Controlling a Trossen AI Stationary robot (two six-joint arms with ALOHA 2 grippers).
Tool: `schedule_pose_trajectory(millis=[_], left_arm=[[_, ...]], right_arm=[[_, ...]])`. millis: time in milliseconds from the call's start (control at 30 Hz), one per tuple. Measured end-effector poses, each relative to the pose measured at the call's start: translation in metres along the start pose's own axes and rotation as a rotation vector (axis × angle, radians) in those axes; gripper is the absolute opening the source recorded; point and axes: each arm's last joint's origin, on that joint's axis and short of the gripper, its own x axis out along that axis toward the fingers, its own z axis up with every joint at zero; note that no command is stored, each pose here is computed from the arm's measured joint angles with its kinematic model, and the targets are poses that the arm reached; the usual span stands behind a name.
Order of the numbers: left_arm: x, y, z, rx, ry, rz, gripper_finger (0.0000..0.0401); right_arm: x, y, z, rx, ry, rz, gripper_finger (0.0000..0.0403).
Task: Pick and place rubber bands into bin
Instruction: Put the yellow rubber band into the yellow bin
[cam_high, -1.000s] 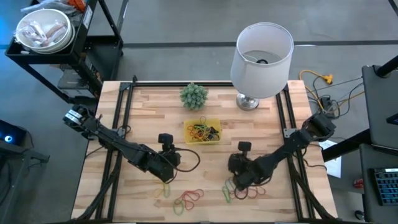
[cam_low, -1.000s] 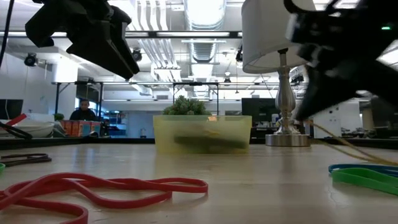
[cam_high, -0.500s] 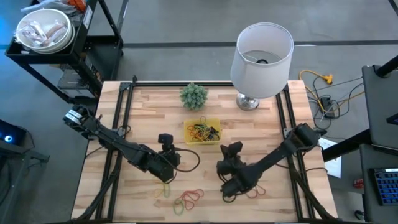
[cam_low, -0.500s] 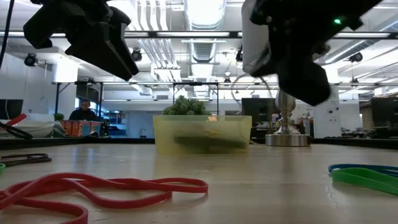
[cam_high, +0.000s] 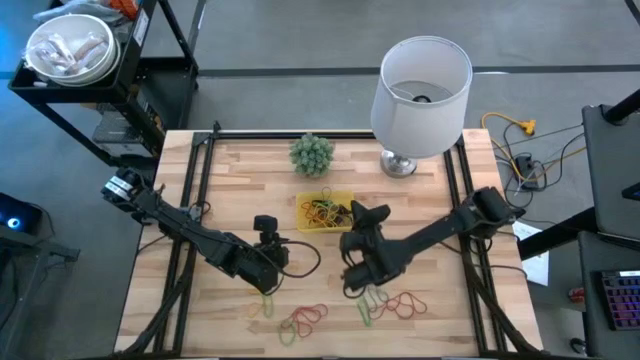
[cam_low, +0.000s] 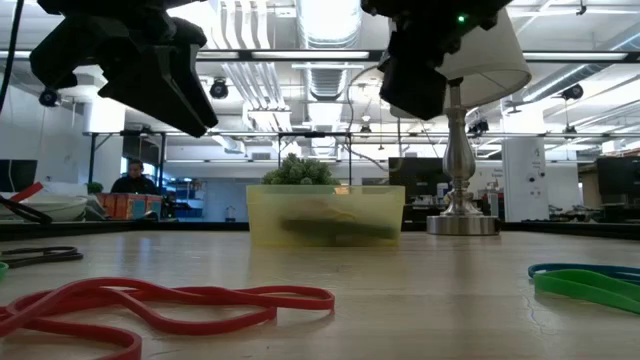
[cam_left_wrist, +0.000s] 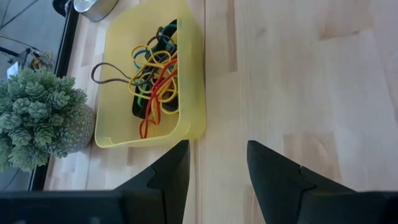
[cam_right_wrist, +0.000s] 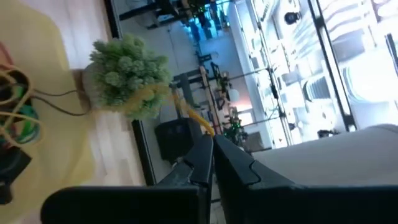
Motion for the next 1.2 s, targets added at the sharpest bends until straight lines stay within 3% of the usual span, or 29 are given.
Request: schedule_pose_trajectory(millis=[300,767,1200], left_arm=[[-0.014,0.003,-0.01,-0.062,-0.019,-0.02,0.0144],[-0.026,0.009,-0.032,-0.172,-0.045,-0.019,0.0144],[-0.026,0.008,-0.032,-0.165,-0.042,-0.02,0.0144]], right_arm=[[0.023,-0.007,-0.001,0.076,0.064,-0.016,0.0008],[0.049,0.005,0.005,0.178,0.136,0.037,0.0008],[0.068,0.023,0.017,0.122,0.095,0.141,0.0009]])
